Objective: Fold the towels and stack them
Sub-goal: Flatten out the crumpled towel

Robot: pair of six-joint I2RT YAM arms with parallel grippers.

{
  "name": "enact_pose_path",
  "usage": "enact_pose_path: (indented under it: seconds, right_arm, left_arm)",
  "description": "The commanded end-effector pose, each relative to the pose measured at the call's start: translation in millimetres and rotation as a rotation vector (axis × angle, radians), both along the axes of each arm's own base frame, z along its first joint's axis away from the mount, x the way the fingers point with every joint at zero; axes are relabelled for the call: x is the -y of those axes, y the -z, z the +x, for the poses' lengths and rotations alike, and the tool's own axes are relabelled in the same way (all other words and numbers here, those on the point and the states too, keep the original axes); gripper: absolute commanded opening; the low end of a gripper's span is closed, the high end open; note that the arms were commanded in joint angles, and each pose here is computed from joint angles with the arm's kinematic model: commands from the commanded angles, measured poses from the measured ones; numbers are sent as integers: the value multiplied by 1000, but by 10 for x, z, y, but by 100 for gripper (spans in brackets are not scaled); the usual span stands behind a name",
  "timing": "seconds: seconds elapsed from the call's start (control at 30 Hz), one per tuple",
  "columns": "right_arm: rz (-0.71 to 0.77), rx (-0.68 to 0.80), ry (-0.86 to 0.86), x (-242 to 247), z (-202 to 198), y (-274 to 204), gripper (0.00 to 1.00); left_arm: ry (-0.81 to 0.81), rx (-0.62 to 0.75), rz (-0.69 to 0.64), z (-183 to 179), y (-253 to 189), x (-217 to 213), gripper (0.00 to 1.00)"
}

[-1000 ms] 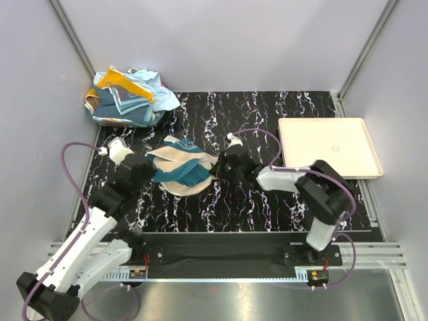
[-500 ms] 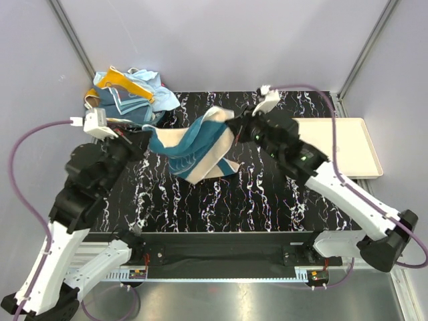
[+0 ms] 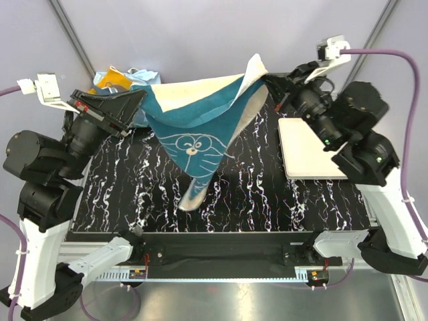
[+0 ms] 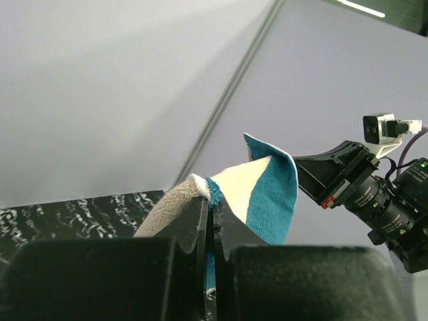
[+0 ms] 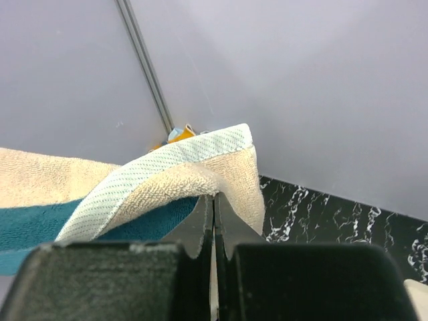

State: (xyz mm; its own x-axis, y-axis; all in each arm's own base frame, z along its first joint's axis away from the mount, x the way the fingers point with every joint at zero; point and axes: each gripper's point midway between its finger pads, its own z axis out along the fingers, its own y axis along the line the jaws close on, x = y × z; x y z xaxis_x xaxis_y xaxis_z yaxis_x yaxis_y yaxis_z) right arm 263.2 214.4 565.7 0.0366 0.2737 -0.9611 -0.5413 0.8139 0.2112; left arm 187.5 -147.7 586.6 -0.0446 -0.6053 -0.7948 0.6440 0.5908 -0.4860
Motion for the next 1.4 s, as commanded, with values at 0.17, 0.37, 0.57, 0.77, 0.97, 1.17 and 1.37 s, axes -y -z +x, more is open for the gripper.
enact_pose_path:
  seconds: [0.17, 0.37, 0.57, 0.77, 0.97, 1.17, 1.37]
  right_arm:
    - [22, 150, 22, 399, -365, -627, 0]
    - [-1, 172, 59, 410, -283, -682, 0]
    - [-122, 109, 176, 207, 233, -248, 0]
    - [-130, -65, 118, 107, 1202, 467, 0]
    - [-55, -217, 71, 138, 2400, 1303, 0]
    - [5, -272, 69, 199, 3254, 1779, 0]
    - [6, -314, 81, 212, 3516, 2098, 0]
  left_arm:
    - [62, 178, -87, -354, -677, -66, 0]
    - [10, 141, -94, -172, -653, -81, 0]
    - [-73, -36, -23, 666, -78, 174, 0]
    - [-111, -188, -58, 1663, 509, 137, 0]
    - [-166, -322, -60, 2978, 1339, -42, 0]
    - [-147, -341, -71, 3813, 1640, -198, 0]
    - [-141, -437, -47, 4152, 2259, -185, 0]
